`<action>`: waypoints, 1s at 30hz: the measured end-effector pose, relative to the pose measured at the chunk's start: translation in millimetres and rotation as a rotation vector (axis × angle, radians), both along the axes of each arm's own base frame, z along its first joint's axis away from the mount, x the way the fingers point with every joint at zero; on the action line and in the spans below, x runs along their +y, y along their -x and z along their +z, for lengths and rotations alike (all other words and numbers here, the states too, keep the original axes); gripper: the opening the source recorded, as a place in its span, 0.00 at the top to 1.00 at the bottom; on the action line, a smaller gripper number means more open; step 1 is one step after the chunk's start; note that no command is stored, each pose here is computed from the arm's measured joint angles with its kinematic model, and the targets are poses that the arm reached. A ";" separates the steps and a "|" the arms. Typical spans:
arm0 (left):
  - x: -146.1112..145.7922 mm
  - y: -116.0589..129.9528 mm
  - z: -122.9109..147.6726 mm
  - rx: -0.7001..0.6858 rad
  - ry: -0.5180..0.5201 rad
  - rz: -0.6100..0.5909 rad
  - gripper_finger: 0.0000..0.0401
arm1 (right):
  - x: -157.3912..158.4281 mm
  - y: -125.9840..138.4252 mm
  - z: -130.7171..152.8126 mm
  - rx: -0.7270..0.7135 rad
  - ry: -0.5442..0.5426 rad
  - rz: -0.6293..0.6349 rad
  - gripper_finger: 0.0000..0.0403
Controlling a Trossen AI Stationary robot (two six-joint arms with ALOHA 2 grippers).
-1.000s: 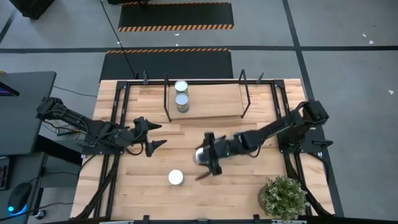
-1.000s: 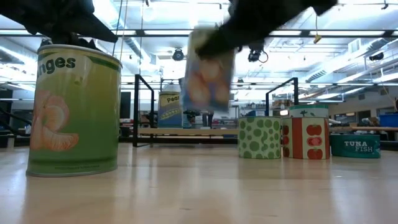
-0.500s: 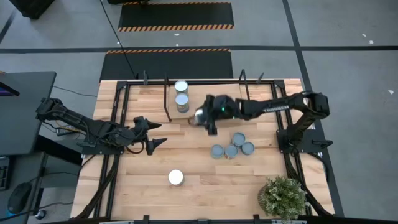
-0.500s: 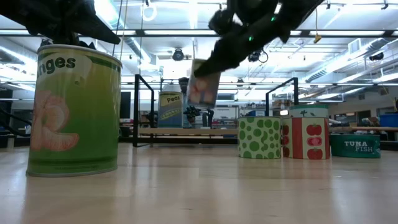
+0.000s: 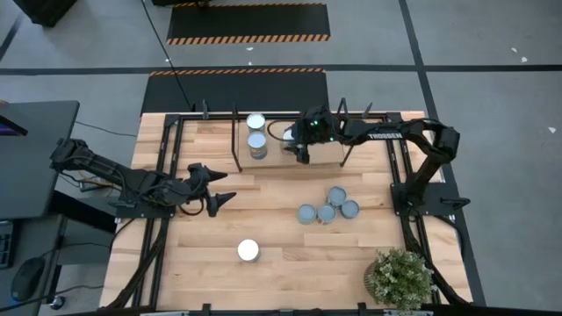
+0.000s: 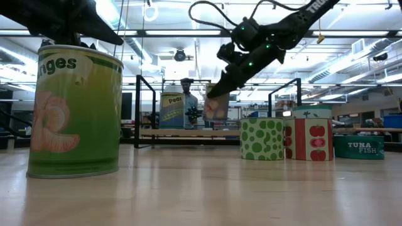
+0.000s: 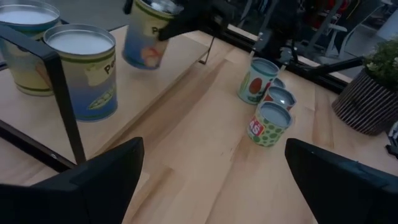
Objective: Pick and place cans onto a shelf
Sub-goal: Put the canned peaches on the shelf
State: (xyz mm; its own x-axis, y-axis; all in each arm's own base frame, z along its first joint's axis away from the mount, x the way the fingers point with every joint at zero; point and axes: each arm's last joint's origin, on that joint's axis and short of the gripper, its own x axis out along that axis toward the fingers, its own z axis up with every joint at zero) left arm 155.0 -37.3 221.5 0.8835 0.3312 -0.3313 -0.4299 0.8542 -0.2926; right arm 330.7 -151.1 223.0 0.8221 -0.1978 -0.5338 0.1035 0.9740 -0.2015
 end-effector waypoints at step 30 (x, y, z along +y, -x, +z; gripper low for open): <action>3.6 -0.2 -2.4 0.028 0.007 0.003 0.01 | -89.9 -51.7 -12.6 0.056 -0.078 0.064 0.20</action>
